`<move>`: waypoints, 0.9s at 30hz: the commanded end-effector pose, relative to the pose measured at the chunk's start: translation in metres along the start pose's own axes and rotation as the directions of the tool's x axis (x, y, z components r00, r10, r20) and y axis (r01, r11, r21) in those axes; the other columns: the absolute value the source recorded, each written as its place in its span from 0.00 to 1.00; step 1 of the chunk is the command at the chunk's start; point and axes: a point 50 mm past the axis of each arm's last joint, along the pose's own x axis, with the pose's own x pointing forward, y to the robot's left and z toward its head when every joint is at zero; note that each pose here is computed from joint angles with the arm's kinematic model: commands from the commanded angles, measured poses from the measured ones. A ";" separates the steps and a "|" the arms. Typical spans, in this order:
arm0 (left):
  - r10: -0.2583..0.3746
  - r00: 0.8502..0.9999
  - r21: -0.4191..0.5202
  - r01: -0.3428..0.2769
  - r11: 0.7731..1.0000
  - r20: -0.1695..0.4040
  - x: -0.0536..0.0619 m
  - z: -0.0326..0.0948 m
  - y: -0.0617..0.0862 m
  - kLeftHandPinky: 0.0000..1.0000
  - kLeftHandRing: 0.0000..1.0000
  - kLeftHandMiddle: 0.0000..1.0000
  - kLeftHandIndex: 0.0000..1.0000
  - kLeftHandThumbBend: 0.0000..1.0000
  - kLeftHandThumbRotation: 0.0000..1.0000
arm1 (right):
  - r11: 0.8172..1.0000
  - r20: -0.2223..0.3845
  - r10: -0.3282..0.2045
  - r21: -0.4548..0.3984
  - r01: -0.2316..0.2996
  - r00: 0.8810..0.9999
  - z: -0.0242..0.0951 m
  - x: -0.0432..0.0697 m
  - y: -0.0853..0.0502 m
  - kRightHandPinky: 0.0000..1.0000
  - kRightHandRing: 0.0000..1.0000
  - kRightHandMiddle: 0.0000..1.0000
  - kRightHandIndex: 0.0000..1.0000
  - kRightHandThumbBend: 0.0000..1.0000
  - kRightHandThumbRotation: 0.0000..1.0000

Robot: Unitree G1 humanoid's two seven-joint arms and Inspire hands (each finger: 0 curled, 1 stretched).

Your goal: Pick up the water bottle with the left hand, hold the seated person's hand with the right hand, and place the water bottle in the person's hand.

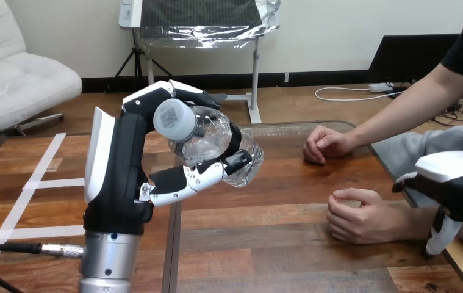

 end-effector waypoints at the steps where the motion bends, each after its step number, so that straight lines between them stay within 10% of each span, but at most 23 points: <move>1: 0.045 0.994 -0.042 -0.041 0.998 0.104 0.009 0.016 0.003 0.36 0.39 0.45 0.47 0.65 0.00 | 0.996 -0.010 -0.070 -0.054 0.069 0.998 -0.004 -0.001 -0.031 0.89 0.93 0.93 0.89 0.75 0.11; 27: 0.055 0.993 -0.060 -0.049 0.997 0.101 0.006 0.016 0.005 0.33 0.38 0.44 0.47 0.63 0.00 | 0.995 -0.010 0.003 -0.097 -0.004 1.000 0.000 0.026 -0.019 0.87 0.90 0.91 0.86 0.74 0.12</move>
